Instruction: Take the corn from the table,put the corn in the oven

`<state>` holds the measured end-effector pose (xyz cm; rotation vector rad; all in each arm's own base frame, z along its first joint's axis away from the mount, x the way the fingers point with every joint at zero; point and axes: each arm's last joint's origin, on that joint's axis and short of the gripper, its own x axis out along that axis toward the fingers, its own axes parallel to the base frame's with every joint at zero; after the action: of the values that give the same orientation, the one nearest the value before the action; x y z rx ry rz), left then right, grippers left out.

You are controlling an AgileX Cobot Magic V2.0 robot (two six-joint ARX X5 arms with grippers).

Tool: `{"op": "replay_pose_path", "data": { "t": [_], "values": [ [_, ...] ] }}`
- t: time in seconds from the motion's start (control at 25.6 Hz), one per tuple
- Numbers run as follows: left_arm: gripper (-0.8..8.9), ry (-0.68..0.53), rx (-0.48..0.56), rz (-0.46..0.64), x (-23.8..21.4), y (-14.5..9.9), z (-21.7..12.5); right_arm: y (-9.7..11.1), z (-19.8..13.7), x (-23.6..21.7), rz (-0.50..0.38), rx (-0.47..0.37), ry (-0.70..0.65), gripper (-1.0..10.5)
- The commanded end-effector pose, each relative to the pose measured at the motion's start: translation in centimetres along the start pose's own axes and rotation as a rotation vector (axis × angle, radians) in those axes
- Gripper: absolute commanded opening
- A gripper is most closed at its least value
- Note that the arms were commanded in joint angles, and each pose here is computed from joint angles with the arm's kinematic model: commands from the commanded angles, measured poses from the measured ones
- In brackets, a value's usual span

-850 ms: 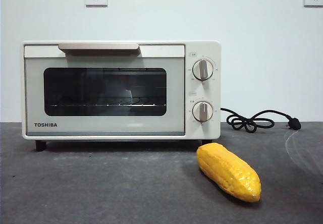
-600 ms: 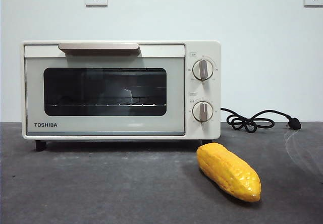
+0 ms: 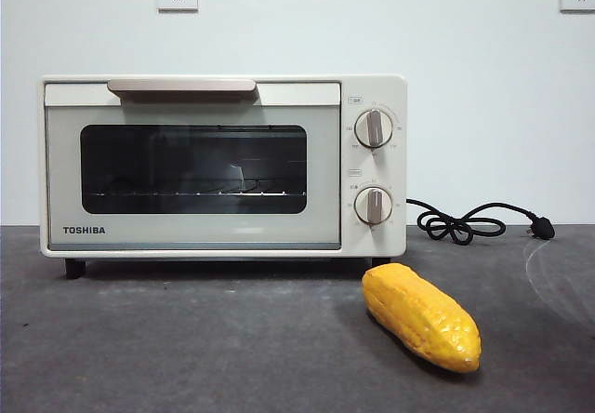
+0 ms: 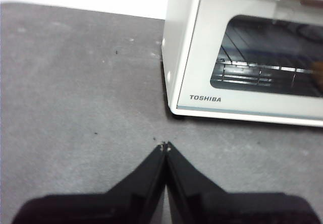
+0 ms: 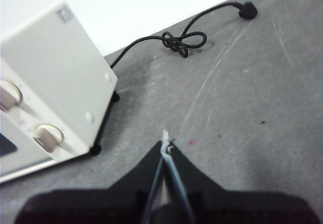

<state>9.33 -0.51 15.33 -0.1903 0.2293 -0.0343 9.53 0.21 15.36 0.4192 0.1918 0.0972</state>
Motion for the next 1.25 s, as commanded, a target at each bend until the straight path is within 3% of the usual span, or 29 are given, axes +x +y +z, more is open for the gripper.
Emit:
{"op": "replay_pose_path", "data": {
  "t": [0.04,0.16,0.31,0.55,0.94,1.25],
  "values": [
    [-0.04,0.001,-0.095,-0.004,0.1,0.0,-0.2,-0.1,-0.2,0.1,0.007,0.068,0.010,0.0],
    [-0.04,0.010,-0.113,-0.050,0.1,-0.1,-0.2,0.0,-0.2,0.1,0.026,0.068,0.017,0.0],
    [-0.04,0.005,-0.117,-0.155,-0.2,-0.5,0.5,0.4,0.0,-0.1,0.116,0.067,0.049,0.0],
    [-0.04,-0.083,-0.189,-0.242,-1.2,-1.2,3.1,1.5,1.8,-0.9,0.199,0.059,0.027,0.0],
    [-0.04,-0.244,-0.180,-0.300,-4.7,-2.6,9.9,5.0,8.3,-4.7,0.301,0.001,-0.156,0.0],
    [-0.04,-0.268,-0.154,-0.405,-6.1,-4.0,15.3,7.9,13.5,-6.6,0.443,-0.043,-0.164,0.0]
  ]
}}
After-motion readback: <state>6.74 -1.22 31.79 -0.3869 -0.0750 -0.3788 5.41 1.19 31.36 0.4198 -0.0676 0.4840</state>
